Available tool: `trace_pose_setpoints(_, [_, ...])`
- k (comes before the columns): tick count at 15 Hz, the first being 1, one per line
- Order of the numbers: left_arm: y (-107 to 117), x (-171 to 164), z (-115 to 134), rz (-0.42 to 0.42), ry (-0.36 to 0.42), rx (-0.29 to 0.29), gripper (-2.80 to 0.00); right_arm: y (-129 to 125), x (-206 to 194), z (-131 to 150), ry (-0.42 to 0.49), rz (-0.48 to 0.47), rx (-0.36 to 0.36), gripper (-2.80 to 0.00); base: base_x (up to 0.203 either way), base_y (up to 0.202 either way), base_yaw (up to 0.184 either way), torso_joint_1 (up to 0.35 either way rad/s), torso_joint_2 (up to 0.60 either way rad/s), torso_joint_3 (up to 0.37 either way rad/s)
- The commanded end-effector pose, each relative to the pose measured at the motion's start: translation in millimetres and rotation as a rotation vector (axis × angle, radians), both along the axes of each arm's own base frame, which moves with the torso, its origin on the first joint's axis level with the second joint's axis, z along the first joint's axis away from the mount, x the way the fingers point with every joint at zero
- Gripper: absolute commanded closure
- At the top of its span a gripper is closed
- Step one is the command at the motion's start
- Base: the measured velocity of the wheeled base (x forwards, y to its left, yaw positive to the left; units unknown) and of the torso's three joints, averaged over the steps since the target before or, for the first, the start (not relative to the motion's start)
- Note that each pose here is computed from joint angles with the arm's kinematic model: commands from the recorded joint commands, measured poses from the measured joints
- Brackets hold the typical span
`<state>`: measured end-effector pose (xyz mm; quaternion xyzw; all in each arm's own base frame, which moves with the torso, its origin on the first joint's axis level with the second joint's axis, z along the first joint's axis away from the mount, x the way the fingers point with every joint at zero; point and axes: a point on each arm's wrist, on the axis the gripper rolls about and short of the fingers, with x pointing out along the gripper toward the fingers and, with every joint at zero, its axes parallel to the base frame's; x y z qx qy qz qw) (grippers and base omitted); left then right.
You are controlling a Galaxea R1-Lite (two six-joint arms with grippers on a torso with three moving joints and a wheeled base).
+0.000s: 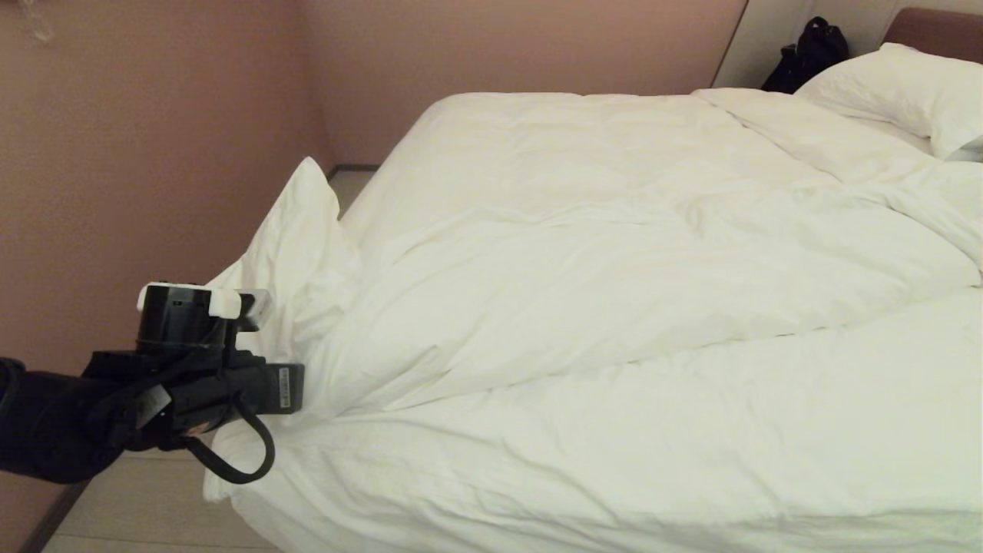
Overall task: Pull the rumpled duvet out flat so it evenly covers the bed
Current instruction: Flatten the corners of the folded blanket
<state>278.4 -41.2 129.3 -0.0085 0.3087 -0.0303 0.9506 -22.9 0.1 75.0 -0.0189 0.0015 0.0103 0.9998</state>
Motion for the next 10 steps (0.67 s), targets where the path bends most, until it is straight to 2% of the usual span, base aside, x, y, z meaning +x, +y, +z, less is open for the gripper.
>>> trace_pose_setpoints(1, [0.0, 0.4, 3.7, 0.001, -0.025, -0.004, -2.8, 0.0, 0.1, 0.0, 0.001, 0.001, 0.0, 0.0, 0.0, 0.0, 0.0, 0.0, 0.0, 0.0])
trace_pose_setpoints(3, [0.7, -3.1, 13.8, 0.003, -0.062, -0.012, -2.8, 0.0, 0.1, 0.0, 0.001, 0.001, 0.0, 0.0, 0.0, 0.0, 0.0, 0.0, 0.0, 0.0])
trace_pose_setpoints(10, [8.1, -50.5, 82.7, 0.002, -0.312, -0.049, -2.8, 0.0, 0.1, 0.0, 0.001, 0.001, 0.0, 0.0, 0.0, 0.0, 0.0, 0.0, 0.0, 0.0])
